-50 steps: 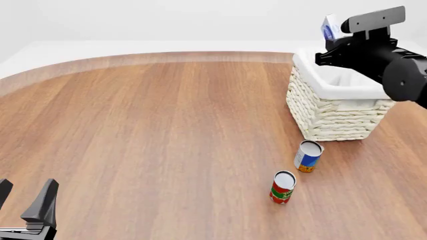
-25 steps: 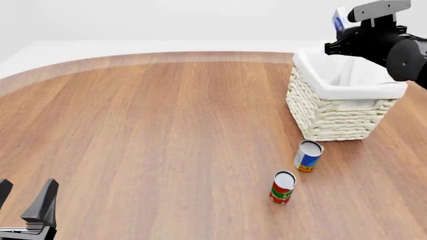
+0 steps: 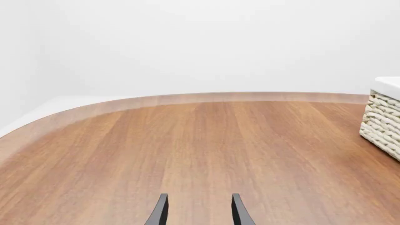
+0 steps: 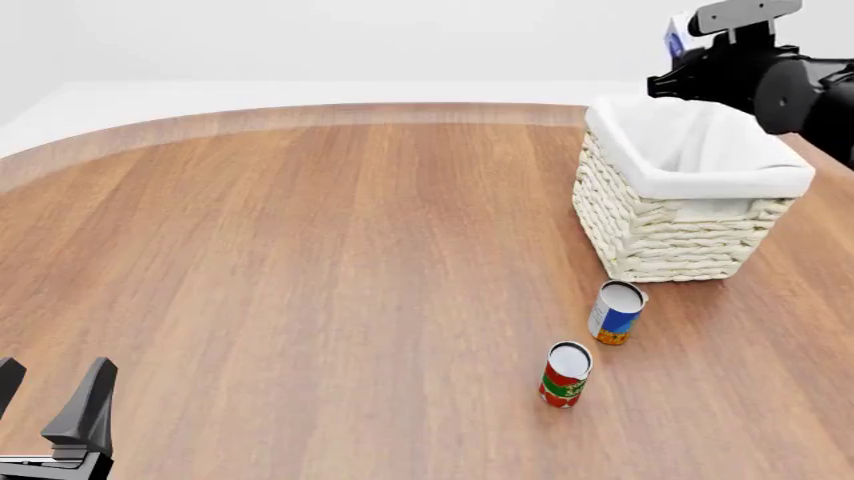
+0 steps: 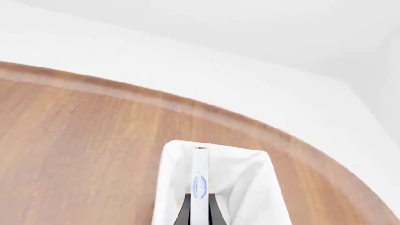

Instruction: Pick up the alphabet soup and the cream cheese box, and put them in the basket.

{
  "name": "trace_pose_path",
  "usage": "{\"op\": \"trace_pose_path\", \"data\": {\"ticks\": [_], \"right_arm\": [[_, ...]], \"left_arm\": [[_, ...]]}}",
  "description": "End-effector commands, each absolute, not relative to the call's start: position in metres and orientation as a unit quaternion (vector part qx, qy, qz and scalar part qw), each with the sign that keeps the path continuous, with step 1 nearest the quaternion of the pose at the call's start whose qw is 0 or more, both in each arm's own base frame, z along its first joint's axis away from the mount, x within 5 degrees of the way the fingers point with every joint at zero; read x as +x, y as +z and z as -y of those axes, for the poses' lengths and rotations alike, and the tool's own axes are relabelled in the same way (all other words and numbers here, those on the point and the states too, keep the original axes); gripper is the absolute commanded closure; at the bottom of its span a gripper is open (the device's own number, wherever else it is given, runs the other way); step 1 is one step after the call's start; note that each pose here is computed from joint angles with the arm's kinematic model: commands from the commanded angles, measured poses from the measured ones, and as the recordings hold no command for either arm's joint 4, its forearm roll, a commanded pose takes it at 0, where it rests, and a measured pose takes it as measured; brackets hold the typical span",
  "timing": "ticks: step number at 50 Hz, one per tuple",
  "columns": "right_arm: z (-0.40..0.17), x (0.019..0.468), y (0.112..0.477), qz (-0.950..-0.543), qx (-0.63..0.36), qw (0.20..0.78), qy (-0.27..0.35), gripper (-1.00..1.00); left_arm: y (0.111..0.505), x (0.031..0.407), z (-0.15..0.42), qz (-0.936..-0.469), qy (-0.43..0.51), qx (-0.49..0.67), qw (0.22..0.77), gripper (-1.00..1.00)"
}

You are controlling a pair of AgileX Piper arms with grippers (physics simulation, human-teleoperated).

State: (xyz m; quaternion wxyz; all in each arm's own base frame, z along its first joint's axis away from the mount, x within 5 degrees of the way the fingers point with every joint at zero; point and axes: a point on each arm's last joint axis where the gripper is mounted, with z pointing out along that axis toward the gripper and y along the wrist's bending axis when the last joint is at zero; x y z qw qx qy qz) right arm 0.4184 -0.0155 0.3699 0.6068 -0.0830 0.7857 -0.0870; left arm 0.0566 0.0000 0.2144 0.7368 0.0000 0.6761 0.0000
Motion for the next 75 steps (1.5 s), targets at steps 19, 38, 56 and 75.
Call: {"op": "trace_pose_path", "data": {"ticks": [19, 38, 56, 75], "right_arm": [[0.053, 0.470, 0.344, -0.808, -0.031, 0.582, -0.089, 1.00], [0.072, 0.496, 0.315, -0.834, -0.008, 0.546, -0.085, 1.00], [0.085, 0.507, 0.284, -0.854, -0.012, 0.511, -0.093, 1.00], [0.093, 0.516, 0.257, -0.869, -0.017, 0.485, -0.097, 1.00]], "left_arm": [[0.214, 0.057, 0.000, -0.676, 0.000, 0.000, 0.737, -1.00], [0.214, 0.057, 0.000, -0.676, 0.000, 0.000, 0.737, -1.00], [0.214, 0.057, 0.000, -0.676, 0.000, 0.000, 0.737, -1.00], [0.214, 0.057, 0.000, -0.676, 0.000, 0.000, 0.737, -1.00]]}}
